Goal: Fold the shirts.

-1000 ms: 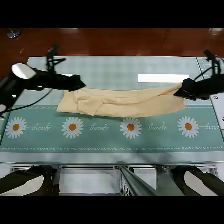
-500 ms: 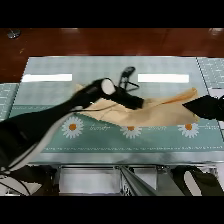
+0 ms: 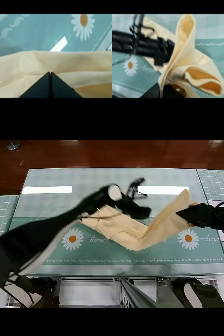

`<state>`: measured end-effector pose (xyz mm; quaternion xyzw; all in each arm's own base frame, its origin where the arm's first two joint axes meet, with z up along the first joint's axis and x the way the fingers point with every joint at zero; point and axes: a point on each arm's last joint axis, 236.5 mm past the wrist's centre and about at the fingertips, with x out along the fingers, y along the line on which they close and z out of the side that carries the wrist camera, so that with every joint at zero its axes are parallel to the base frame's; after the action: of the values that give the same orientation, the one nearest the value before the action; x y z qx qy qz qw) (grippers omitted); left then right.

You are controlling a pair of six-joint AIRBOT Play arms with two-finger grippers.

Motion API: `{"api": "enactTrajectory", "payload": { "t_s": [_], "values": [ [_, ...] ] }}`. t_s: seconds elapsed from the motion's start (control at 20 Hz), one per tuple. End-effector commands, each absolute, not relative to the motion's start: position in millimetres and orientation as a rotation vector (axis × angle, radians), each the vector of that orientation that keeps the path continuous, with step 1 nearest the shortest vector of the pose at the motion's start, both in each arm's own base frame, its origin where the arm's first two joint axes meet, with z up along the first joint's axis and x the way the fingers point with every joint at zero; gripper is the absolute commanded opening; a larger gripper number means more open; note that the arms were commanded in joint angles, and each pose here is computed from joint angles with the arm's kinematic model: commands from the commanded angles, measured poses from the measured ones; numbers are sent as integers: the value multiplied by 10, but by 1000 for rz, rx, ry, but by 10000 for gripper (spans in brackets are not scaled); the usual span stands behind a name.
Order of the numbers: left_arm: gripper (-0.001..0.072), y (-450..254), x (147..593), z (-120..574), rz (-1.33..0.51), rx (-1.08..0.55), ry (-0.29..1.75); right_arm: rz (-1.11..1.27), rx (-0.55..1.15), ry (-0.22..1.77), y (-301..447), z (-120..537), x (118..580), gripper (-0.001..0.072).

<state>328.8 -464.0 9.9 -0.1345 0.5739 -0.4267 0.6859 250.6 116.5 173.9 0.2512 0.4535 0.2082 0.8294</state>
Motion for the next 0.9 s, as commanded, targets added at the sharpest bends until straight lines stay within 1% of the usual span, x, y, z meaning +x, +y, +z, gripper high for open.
{"api": "enactTrajectory", "payload": {
  "t_s": [0.0,0.05,0.15,0.2,0.25,0.3,0.4,0.5,0.6,0.65,0.7,0.75,0.85],
  "values": [
    [30,-3464,4100,552,-782,-386,1234,558,563,954,1582,1766,2671,19],
    [30,-3000,4313,747,-707,-413,1195,597,563,963,1789,1741,2748,19],
    [31,-2213,4540,1191,-591,-429,1085,691,532,995,2284,1702,2900,19],
    [31,-1815,4580,1483,-529,-424,1005,728,513,1005,2532,1675,3007,19],
    [31,-1560,4551,1719,-495,-418,937,763,497,1023,2809,1622,3130,19],
    [31,-1323,4450,1974,-469,-402,862,789,481,1049,3057,1538,3240,19],
    [31,-1058,4098,2305,-443,-355,762,832,450,1122,3551,1248,3444,20],
    [32,-995,3690,2391,-430,-340,720,842,438,1188,3911,896,3611,20],
    [31,-1020,3370,2291,-424,-350,702,826,457,1242,4187,487,3768,20],
    [32,-1021,3274,2182,-414,-360,693,827,486,1276,4305,324,3793,87],
    [32,-1002,3226,2059,-396,-377,687,839,525,1320,4408,205,3779,403],
    [32,-985,3189,1893,-380,-393,698,887,536,1357,4449,174,3743,638],
    [32,-963,3142,1534,-356,-412,761,947,518,1403,4226,347,3765,625]
  ]
}}
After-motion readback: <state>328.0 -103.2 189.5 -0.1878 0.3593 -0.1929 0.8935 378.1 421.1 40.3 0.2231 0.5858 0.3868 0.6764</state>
